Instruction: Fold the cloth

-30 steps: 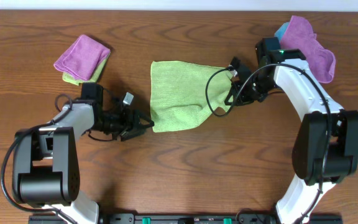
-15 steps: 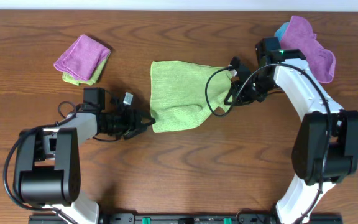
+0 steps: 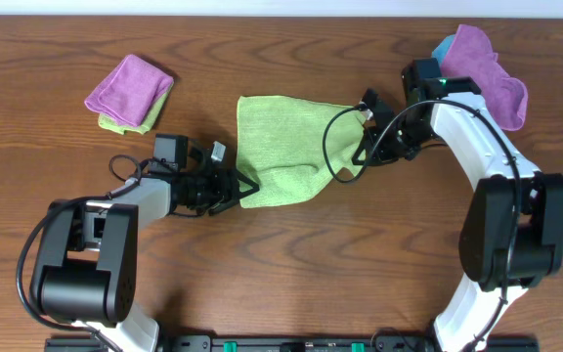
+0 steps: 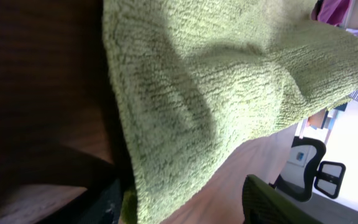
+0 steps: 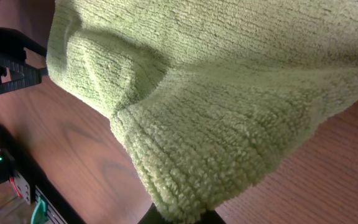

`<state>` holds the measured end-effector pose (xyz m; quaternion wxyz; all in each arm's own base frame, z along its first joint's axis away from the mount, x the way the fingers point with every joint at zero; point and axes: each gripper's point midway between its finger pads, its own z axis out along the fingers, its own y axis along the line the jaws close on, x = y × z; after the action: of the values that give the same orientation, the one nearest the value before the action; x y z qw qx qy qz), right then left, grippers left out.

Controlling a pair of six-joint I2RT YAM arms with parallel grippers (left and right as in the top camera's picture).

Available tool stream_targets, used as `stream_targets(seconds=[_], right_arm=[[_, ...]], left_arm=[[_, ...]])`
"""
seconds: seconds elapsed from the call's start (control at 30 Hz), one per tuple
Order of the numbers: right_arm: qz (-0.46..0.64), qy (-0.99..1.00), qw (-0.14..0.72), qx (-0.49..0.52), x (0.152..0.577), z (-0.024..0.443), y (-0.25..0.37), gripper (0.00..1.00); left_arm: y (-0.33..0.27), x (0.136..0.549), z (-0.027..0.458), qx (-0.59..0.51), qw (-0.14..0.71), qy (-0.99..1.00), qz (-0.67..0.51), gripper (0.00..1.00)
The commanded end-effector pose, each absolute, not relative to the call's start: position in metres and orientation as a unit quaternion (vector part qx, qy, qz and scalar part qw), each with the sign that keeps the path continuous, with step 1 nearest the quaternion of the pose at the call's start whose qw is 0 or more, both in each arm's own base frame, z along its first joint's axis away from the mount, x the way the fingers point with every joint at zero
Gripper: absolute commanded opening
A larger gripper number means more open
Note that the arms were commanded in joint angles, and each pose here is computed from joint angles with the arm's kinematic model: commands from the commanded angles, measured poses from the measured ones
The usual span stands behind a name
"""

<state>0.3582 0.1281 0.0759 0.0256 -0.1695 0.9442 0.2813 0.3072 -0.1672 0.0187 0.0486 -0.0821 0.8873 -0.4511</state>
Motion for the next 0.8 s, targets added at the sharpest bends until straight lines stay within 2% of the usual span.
stream_targets(seconds=[0.0, 0.17, 0.3, 0.37, 0.43, 0.53, 0.57, 0.77], right_arm=[[0.292, 0.94, 0.028, -0.175, 0.357, 0.079, 0.133, 0.02], [0.292, 0.94, 0.029, -0.175, 0.357, 0.079, 0.133, 0.02], [0.292, 0.94, 0.032, -0.176, 0.359, 0.079, 0.133, 0.02], [0.292, 0.94, 0.032, -0.176, 0.359, 0.079, 0.133, 0.02], [0.292, 0.94, 0.032, -0.176, 0.358, 0.079, 0.133, 0.01], [0.292, 0.94, 0.031, -0.176, 0.358, 0.079, 0.133, 0.01], [0.292, 0.94, 0.03, -0.176, 0.358, 0.079, 0.133, 0.02], [0.268, 0.948, 0.015, -0.173, 0.352, 0.074, 0.125, 0.02]], left_arm=[[-0.169, 0.304, 0.002, -0.1, 0.031, 0.892, -0.44, 0.59], [-0.179, 0.314, 0.005, -0.105, 0.04, 0.883, -0.456, 0.45], [-0.188, 0.317, 0.01, -0.097, 0.046, 0.878, -0.467, 0.49], [-0.191, 0.315, 0.01, -0.092, 0.044, 0.878, -0.467, 0.46], [-0.194, 0.313, 0.01, -0.089, 0.042, 0.878, -0.468, 0.36], [-0.195, 0.312, 0.012, -0.087, 0.039, 0.876, -0.472, 0.08], [-0.196, 0.312, 0.014, -0.085, 0.037, 0.873, -0.478, 0.06], [-0.195, 0.319, 0.038, -0.069, 0.042, 0.839, -0.537, 0.06]])
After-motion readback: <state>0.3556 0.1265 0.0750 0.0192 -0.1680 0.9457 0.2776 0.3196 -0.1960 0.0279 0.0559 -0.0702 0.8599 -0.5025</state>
